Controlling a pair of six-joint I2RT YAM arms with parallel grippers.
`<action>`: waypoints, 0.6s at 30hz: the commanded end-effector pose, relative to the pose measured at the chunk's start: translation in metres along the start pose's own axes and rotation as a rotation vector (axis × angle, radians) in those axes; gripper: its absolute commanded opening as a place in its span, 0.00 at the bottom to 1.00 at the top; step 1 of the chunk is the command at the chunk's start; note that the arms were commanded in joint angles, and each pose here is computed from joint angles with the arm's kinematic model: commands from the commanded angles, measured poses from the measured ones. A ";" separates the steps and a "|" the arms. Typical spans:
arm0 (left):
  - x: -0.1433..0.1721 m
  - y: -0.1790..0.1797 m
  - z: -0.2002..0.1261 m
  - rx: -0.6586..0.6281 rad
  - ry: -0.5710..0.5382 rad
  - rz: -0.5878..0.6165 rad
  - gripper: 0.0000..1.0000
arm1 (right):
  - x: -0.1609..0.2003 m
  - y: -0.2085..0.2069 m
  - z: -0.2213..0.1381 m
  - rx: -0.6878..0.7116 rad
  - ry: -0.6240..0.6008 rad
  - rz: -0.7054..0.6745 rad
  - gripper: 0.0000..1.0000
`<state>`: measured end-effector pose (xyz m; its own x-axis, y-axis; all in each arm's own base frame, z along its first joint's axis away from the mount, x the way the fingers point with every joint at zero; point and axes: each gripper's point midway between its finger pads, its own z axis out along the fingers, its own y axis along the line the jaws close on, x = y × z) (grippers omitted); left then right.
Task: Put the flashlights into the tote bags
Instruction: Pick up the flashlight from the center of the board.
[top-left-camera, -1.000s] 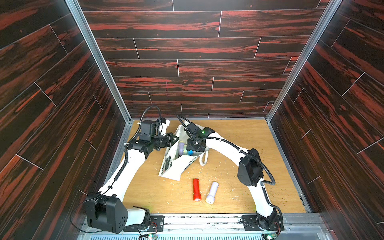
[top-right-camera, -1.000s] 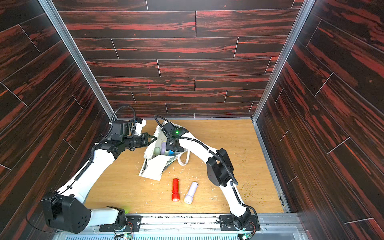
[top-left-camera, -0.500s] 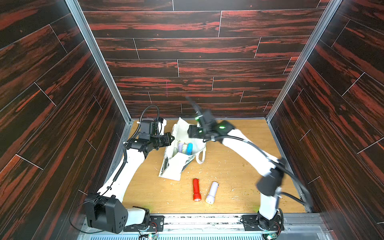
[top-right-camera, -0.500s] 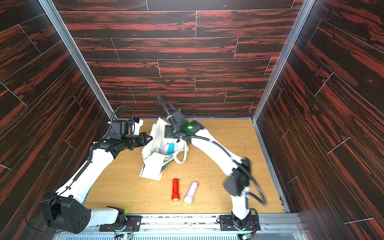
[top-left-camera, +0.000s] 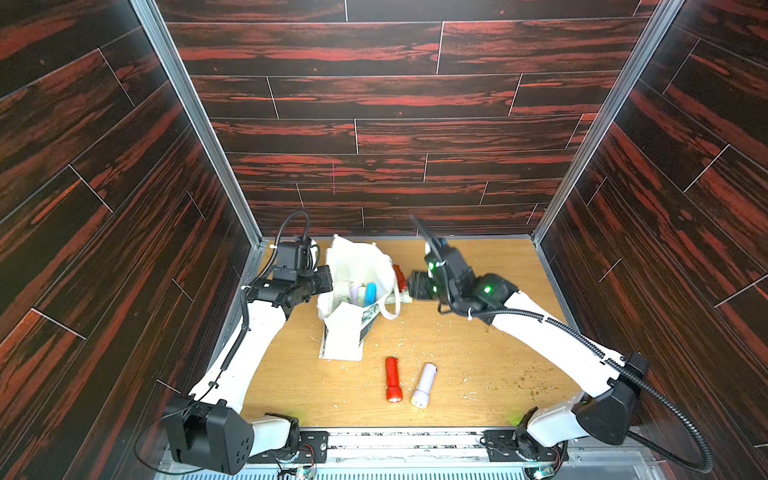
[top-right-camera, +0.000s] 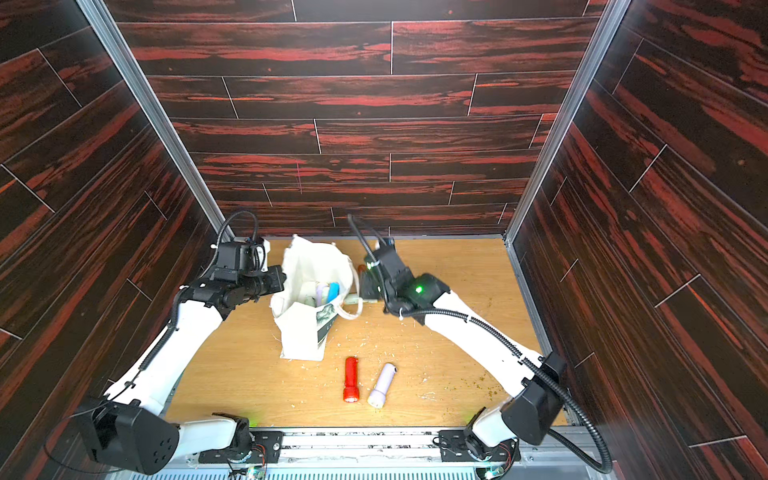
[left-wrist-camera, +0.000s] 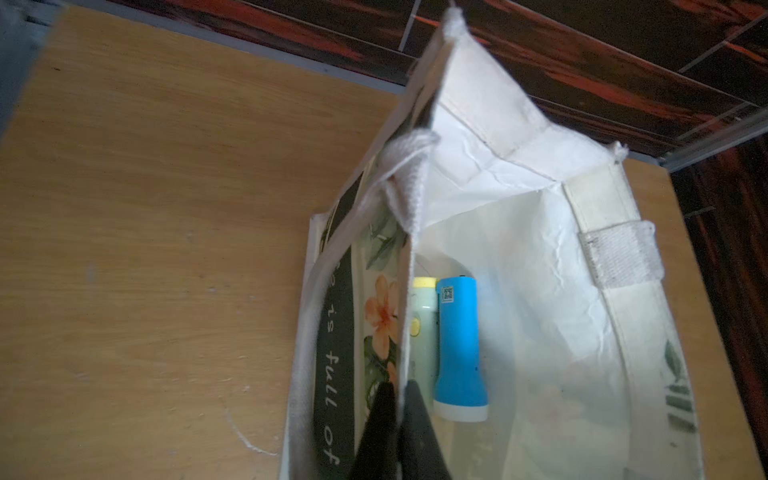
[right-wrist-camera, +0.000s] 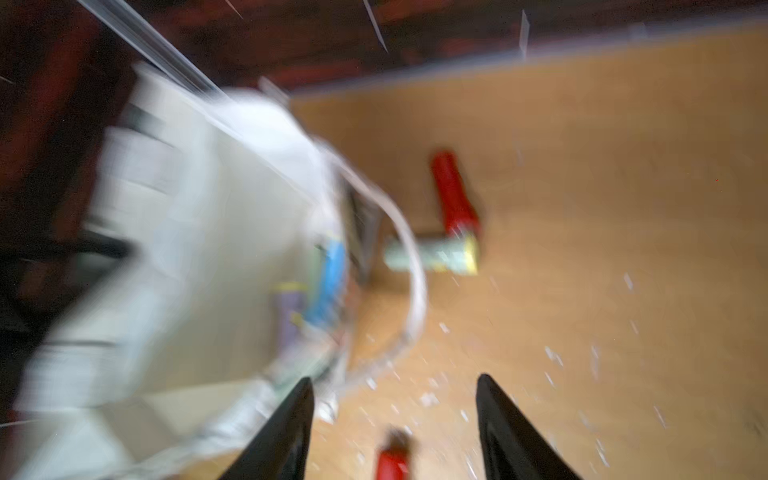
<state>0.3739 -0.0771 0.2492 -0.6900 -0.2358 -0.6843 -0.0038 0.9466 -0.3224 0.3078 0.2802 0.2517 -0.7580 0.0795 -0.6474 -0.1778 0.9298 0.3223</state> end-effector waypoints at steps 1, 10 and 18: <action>-0.019 0.025 -0.018 -0.116 -0.108 -0.031 0.00 | 0.026 -0.011 -0.013 0.043 0.036 0.060 0.60; -0.030 0.064 -0.031 -0.238 -0.165 -0.111 0.00 | 0.121 0.002 0.005 0.079 0.236 0.052 0.56; -0.033 0.094 -0.036 -0.345 -0.182 -0.172 0.00 | 0.180 0.006 0.028 0.132 0.423 0.009 0.52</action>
<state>0.3730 0.0059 0.2504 -0.5906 -0.3735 -0.7153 -0.2964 0.9249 -0.2383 0.1994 0.3132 0.1400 -0.9249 -0.0423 -0.3778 -0.1456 0.9574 0.2494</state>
